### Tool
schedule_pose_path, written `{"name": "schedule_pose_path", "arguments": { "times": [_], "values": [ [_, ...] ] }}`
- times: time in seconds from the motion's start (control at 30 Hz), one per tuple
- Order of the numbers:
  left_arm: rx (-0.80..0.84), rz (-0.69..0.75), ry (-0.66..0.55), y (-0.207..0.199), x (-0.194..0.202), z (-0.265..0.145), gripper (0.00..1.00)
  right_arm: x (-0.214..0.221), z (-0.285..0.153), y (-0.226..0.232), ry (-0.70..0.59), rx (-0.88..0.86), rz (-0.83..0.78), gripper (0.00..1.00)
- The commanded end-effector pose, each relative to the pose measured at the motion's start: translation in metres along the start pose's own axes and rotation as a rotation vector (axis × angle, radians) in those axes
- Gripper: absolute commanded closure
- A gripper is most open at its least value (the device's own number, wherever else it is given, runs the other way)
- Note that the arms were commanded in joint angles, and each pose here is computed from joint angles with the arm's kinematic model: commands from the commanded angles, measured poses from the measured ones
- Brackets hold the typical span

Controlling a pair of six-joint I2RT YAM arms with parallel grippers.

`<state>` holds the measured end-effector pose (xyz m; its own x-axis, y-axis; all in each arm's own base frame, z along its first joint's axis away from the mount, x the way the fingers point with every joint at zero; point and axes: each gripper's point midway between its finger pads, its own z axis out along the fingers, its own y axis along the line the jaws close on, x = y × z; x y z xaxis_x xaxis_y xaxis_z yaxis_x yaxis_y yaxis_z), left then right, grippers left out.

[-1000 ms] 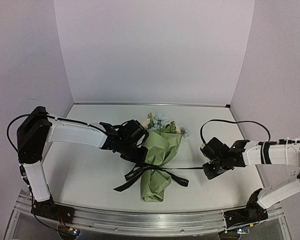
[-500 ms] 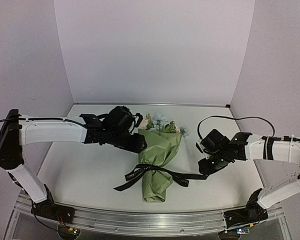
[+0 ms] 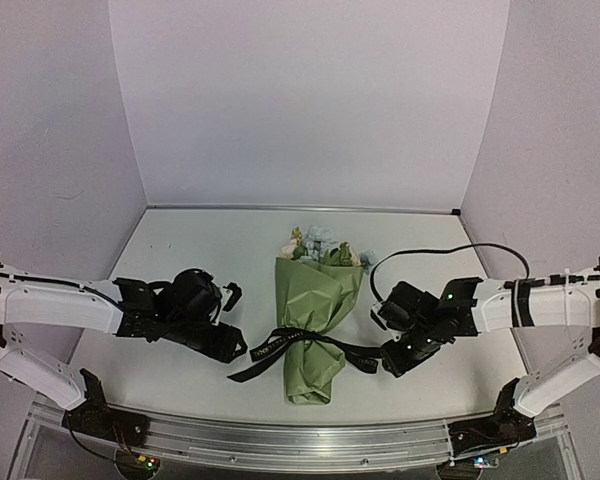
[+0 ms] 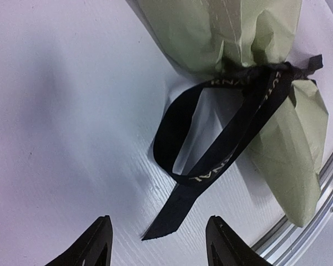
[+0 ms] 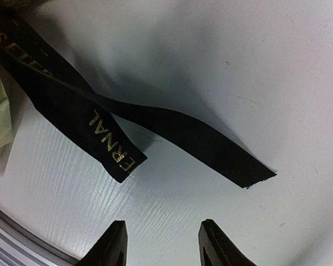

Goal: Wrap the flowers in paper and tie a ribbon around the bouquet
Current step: Tie the half-tied ribbon around the folded bouquet.

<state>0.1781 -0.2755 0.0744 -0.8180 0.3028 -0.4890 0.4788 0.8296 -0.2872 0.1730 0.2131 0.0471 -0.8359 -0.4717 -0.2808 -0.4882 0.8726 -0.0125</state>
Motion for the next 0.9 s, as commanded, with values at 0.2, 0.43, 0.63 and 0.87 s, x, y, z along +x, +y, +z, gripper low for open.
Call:
{"name": "schedule_pose_path", "arguments": {
  "times": [0.2, 0.43, 0.63, 0.87],
  "values": [
    [0.004, -0.129, -0.09, -0.005, -0.022, 0.013, 0.39, -0.028, 0.018, 0.023, -0.092, 0.0, 0.192, 0.55],
    [-0.015, -0.192, -0.047, -0.003, -0.016, 0.032, 0.4, -0.023, 0.035, 0.016, -0.106, 0.054, 0.223, 0.54],
    [0.038, -0.211, -0.042, -0.015, -0.014, 0.039, 0.37, -0.016, 0.049, 0.017, -0.091, 0.043, 0.24, 0.59],
    [0.026, -0.15, -0.054, -0.021, -0.008, 0.056, 0.34, -0.004, 0.055, 0.015, -0.067, 0.041, 0.246, 0.78]
  ]
}}
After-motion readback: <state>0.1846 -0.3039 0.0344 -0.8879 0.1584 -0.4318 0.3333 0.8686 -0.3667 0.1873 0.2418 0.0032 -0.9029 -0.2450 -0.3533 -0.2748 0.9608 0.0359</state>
